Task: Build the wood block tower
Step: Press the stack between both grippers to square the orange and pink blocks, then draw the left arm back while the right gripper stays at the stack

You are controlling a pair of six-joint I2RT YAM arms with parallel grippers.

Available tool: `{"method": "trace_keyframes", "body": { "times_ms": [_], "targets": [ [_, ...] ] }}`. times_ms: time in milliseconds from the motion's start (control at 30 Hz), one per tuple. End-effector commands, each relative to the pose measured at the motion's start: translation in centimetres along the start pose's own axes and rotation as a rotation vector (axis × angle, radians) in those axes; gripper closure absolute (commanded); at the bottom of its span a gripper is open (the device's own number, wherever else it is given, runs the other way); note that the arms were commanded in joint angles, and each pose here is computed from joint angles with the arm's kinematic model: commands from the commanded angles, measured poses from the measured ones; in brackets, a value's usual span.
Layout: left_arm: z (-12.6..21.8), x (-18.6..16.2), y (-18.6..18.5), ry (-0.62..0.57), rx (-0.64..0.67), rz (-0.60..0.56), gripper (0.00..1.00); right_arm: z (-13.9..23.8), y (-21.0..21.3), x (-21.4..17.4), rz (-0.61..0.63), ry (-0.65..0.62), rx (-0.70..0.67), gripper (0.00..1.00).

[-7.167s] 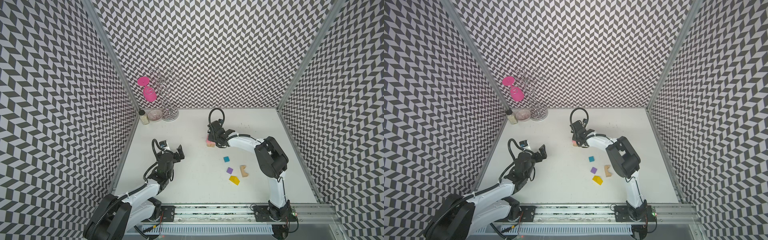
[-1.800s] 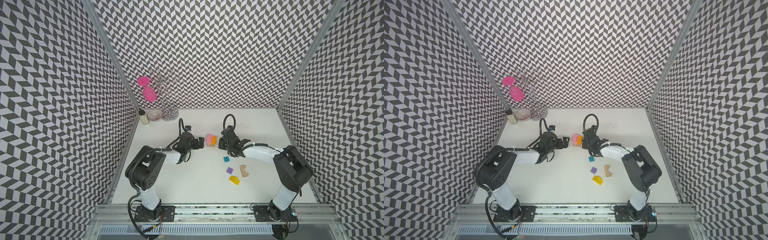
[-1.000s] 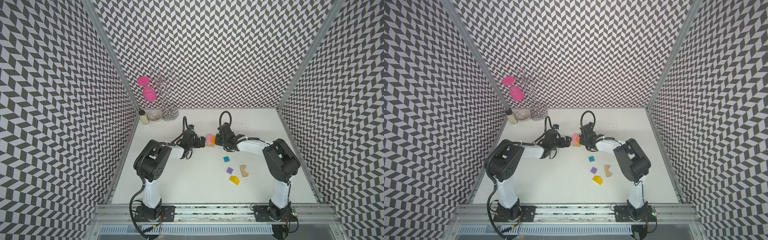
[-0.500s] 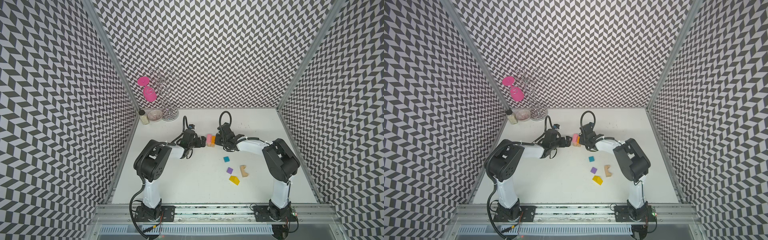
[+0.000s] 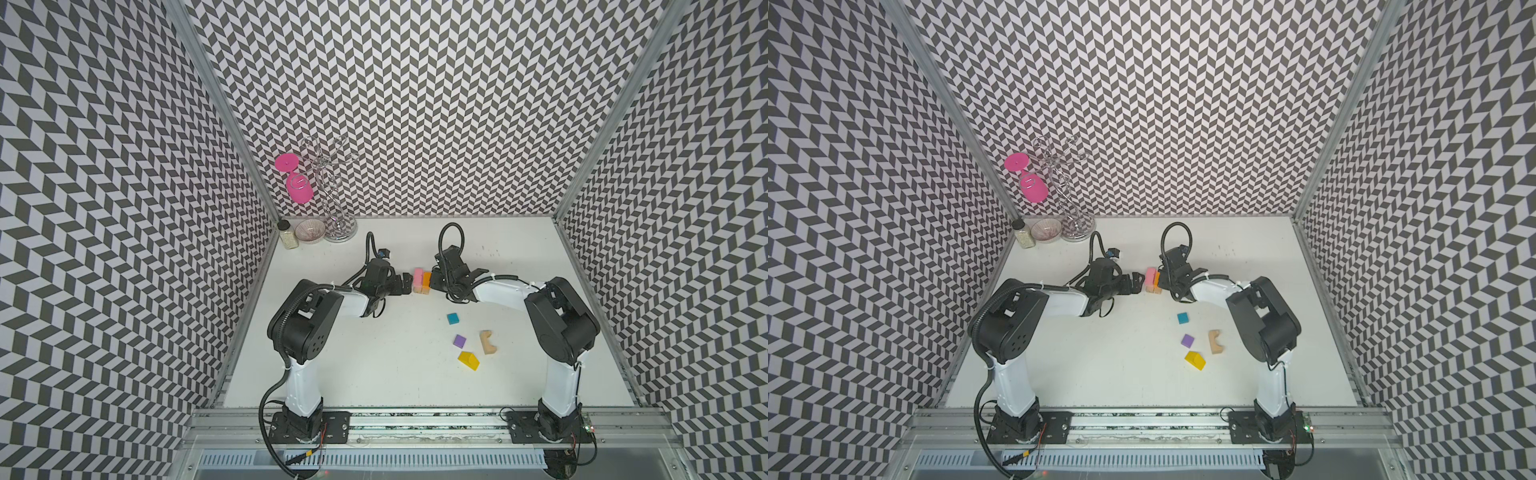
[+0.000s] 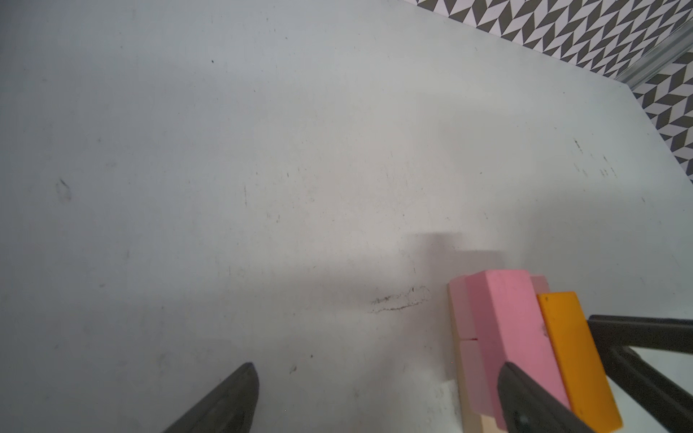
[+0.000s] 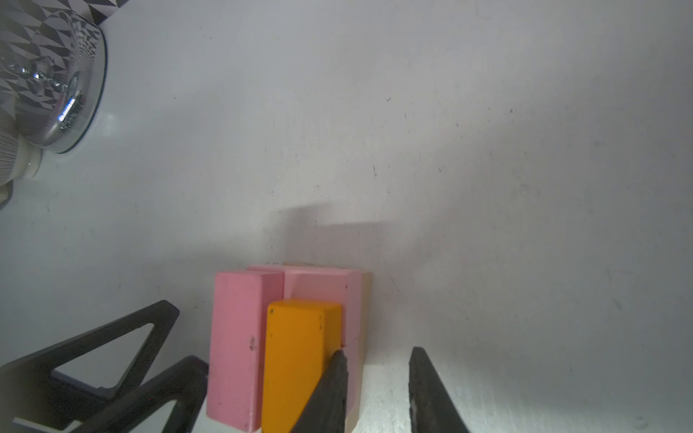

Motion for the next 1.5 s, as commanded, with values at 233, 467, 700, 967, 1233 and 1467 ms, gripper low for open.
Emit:
{"method": "trace_keyframes", "body": {
  "times_ms": [233,467,700,967,1233,1467],
  "targets": [
    [-0.3,0.8,-0.5,-0.024,-0.026,-0.02,0.0,0.0,1.3,1.0,-0.047,-0.047,0.045,0.71],
    [-0.3,0.9,-0.7,-0.025,-0.041,-0.025,0.0,-0.2,1.6,1.1,-0.05,-0.045,0.052,0.71],
    [-0.3,0.9,-0.8,-0.025,-0.042,-0.025,0.0,-0.1,1.5,1.2,-0.05,-0.055,0.039,0.72],
    [0.0,1.2,-0.7,-0.035,-0.026,-0.026,0.0,2.3,0.9,1.0,-0.034,-0.092,0.031,0.71],
    [-0.2,2.0,0.6,-0.036,0.04,-0.013,0.0,3.0,-0.2,0.3,-0.03,-0.097,0.021,0.71],
    [-0.5,2.4,1.5,-0.029,0.077,-0.004,0.0,1.8,-0.2,-0.2,-0.017,-0.065,0.025,0.71]
  ]
}}
Point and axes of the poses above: each gripper's point midway between its finger pads, its own z axis back along the fingers, its own y axis along the line the jaws close on, x = y × z, the point moved 6 cm from there along z, back along the fingers, and after that the axes turned 10 degrees about -z, right-handed, at the moved point
